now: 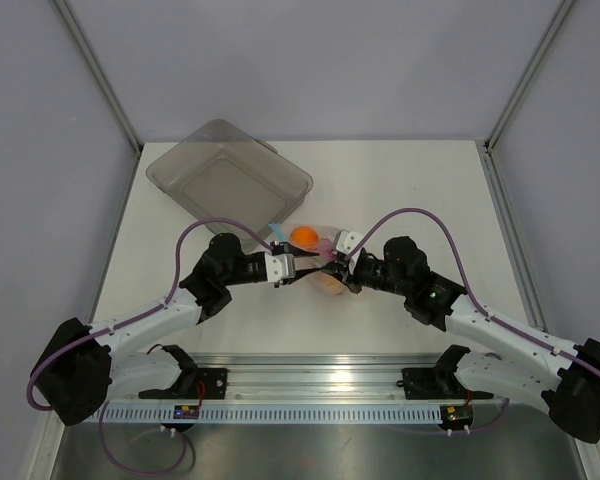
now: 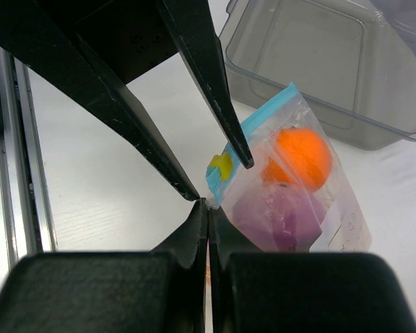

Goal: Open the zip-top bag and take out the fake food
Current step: Unzip the zipper food storage bag at the center of the board.

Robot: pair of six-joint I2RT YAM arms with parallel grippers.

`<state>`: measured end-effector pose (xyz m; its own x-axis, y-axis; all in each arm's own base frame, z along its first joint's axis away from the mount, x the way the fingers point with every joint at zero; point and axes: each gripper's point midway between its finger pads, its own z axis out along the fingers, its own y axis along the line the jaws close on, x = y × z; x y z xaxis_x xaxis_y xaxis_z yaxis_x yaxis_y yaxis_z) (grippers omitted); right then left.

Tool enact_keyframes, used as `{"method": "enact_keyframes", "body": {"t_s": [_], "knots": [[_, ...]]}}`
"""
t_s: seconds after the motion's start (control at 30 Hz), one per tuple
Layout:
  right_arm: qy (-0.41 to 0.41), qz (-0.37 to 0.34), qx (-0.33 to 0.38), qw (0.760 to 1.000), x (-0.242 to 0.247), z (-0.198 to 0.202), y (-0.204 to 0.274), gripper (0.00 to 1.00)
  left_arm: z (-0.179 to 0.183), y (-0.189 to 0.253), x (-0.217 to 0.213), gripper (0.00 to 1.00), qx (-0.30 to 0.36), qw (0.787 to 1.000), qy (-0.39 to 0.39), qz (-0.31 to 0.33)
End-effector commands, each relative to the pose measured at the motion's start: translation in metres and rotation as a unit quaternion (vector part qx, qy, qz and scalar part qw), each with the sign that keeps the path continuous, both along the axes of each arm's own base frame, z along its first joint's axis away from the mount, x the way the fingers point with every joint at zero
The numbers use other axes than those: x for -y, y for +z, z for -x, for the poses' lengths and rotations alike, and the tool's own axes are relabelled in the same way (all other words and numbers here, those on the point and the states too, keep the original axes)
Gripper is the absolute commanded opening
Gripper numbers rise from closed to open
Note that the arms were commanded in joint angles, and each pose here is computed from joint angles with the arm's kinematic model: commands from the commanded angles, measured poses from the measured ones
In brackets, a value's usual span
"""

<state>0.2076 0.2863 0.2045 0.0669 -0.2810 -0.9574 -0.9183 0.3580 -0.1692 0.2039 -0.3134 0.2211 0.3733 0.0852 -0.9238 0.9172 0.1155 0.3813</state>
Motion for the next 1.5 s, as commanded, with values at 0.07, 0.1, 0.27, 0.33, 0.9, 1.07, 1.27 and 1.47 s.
{"method": "enact_keyframes", "body": {"t_s": [0.07, 0.1, 0.27, 0.33, 0.9, 1.07, 1.27, 1.47], "knots": [[0.013, -0.025, 0.018, 0.999, -0.008, 0.001, 0.020, 0.00, 0.000, 0.026, 0.006, 0.34, 0.035, 0.999, -0.015, 0.027], [0.013, -0.025, 0.018, 0.999, -0.008, 0.001, 0.020, 0.00, 0.000, 0.026, 0.006, 0.31, 0.035, 0.999, -0.014, 0.026], [0.014, -0.027, 0.019, 0.999, -0.008, 0.002, 0.021, 0.00, -0.003, 0.024, 0.006, 0.16, 0.033, 0.999, -0.009, 0.021], [0.014, -0.029, 0.020, 0.999, -0.008, 0.002, 0.022, 0.00, -0.003, 0.024, 0.006, 0.13, 0.031, 0.999, -0.008, 0.020], [-0.027, -0.068, 0.060, 0.996, 0.009, 0.000, 0.042, 0.00, -0.025, 0.014, 0.000, 0.09, 0.016, 0.998, 0.055, 0.004], [-0.045, -0.080, 0.069, 0.993, 0.016, -0.002, 0.046, 0.00, -0.030, 0.009, 0.000, 0.10, 0.007, 0.998, 0.067, -0.005], [-0.079, -0.106, 0.085, 0.988, 0.028, -0.005, 0.057, 0.00, -0.038, 0.001, -0.001, 0.10, -0.004, 0.996, 0.085, -0.022], [-0.113, -0.130, 0.100, 0.980, 0.042, -0.008, 0.065, 0.00, -0.046, -0.005, -0.004, 0.10, -0.011, 0.994, 0.106, -0.030]]}}
